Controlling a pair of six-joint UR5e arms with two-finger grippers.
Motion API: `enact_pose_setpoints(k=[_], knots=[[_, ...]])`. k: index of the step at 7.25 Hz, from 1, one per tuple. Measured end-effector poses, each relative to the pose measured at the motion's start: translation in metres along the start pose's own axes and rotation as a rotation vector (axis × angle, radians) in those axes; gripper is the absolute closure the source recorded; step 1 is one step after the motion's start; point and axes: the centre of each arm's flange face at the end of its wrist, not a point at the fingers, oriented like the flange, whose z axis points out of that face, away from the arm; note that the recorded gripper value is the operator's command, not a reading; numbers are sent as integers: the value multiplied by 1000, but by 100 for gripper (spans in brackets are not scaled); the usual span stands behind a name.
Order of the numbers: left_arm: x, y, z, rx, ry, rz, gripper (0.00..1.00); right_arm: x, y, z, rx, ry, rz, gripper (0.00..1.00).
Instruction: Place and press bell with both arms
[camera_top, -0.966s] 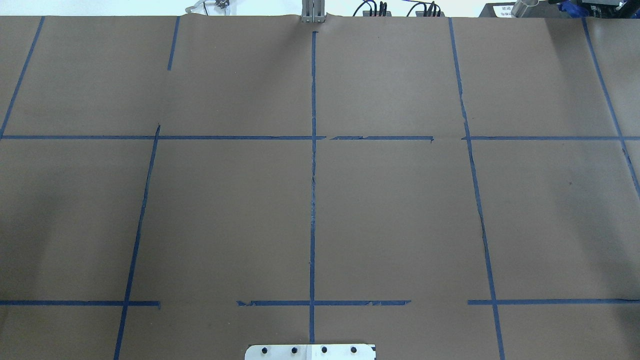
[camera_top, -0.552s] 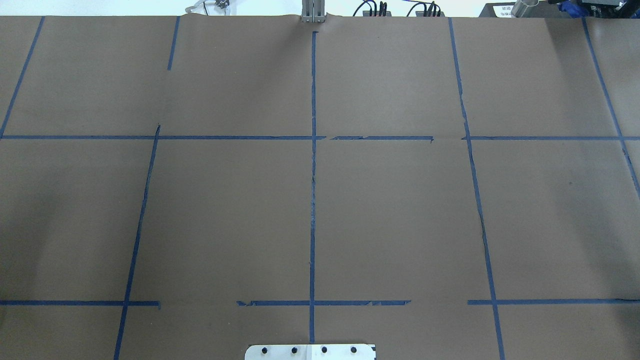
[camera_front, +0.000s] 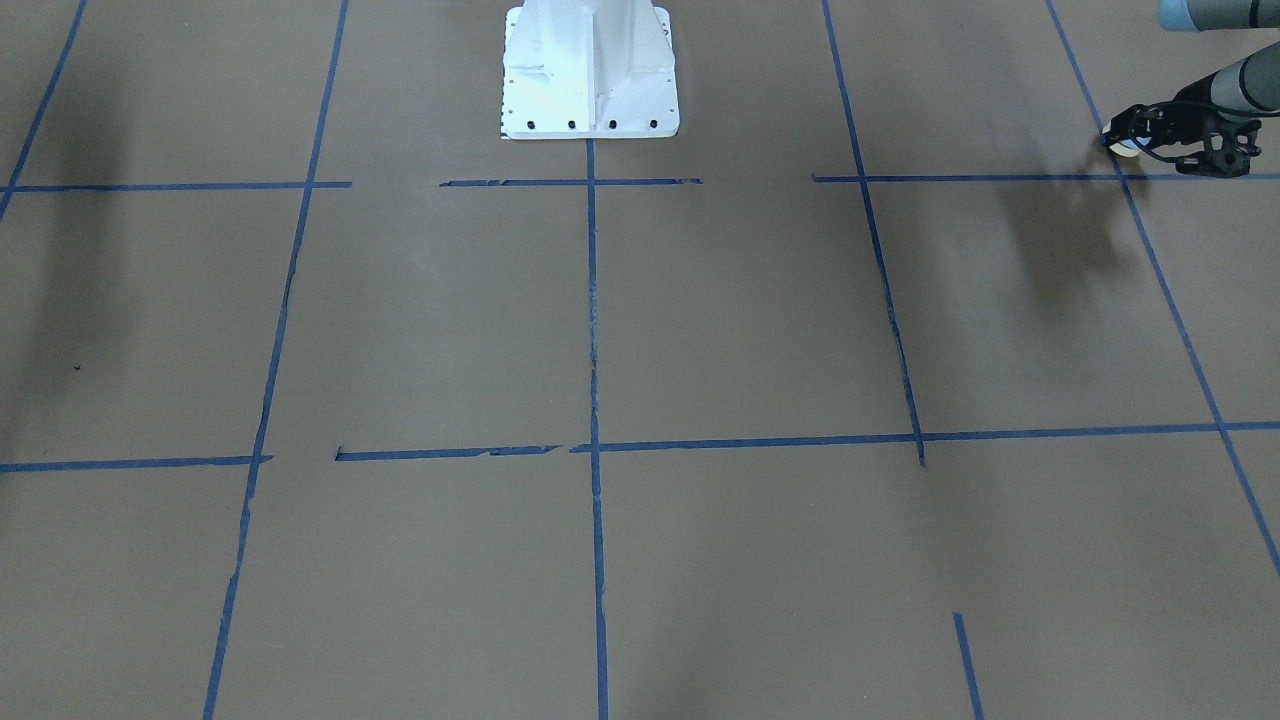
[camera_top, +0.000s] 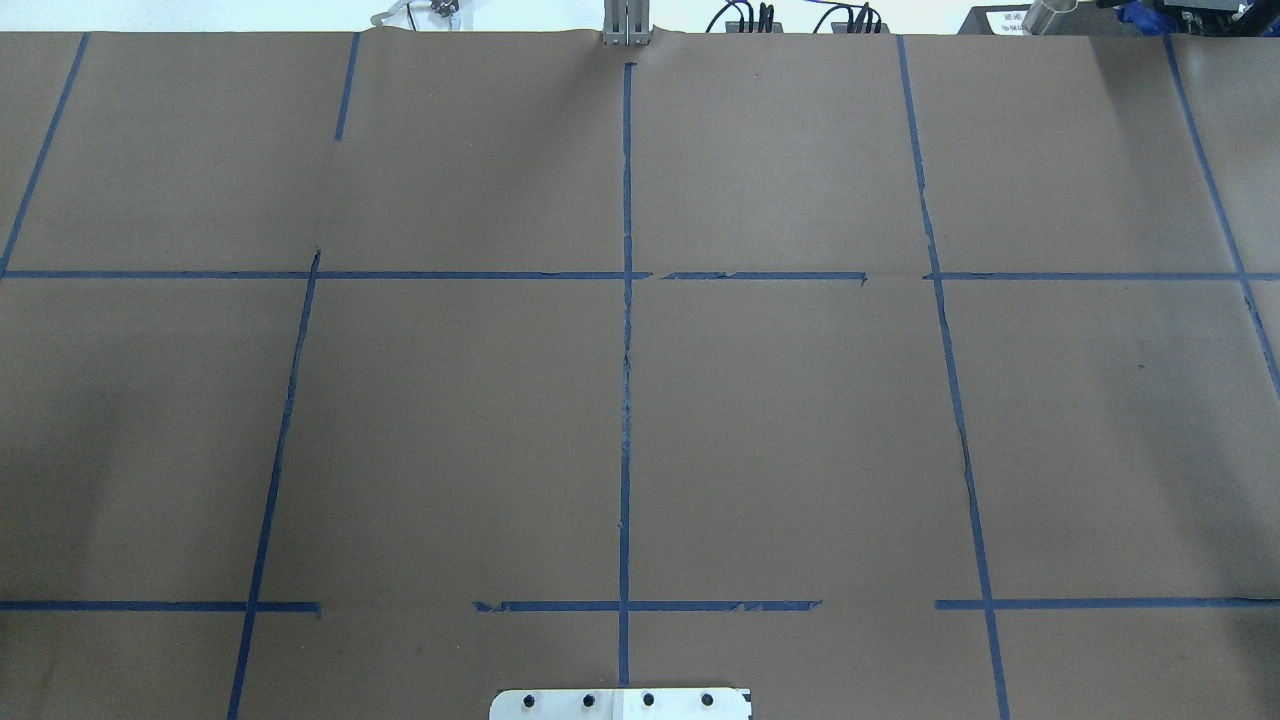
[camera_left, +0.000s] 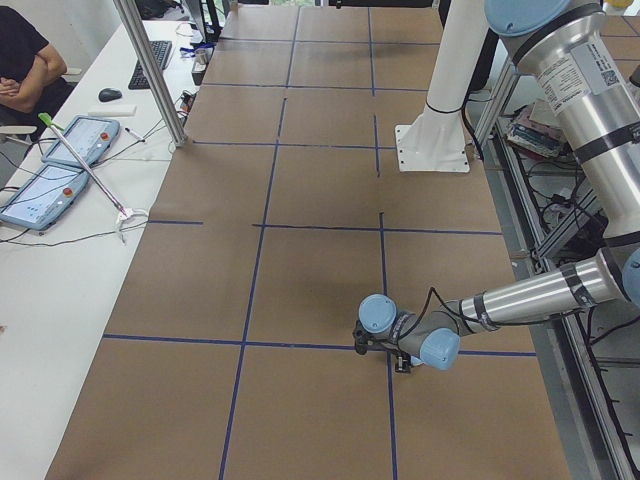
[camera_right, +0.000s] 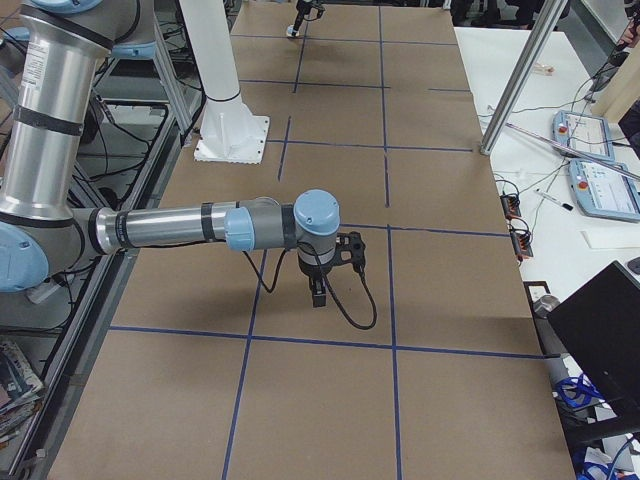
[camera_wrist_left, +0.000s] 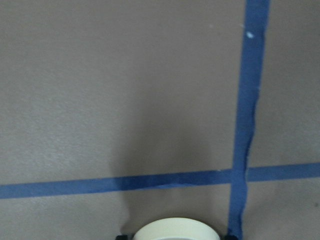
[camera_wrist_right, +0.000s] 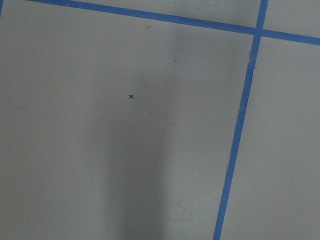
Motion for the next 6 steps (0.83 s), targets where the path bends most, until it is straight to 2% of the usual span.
enact_pose_setpoints(k=[2, 4, 5, 6], knots=[[63, -13, -34, 79, 84, -22, 100, -1, -1, -1, 2, -2, -2, 0], [145, -57, -67, 150, 170, -47, 100, -1, -2, -1, 1, -2, -2, 0], [189, -82, -74, 160, 211, -60, 100, -1, -1, 0, 0, -2, -2, 0], [231, -102, -73, 145, 242, -79, 100, -1, -2, 1, -2, 0, -2, 0]])
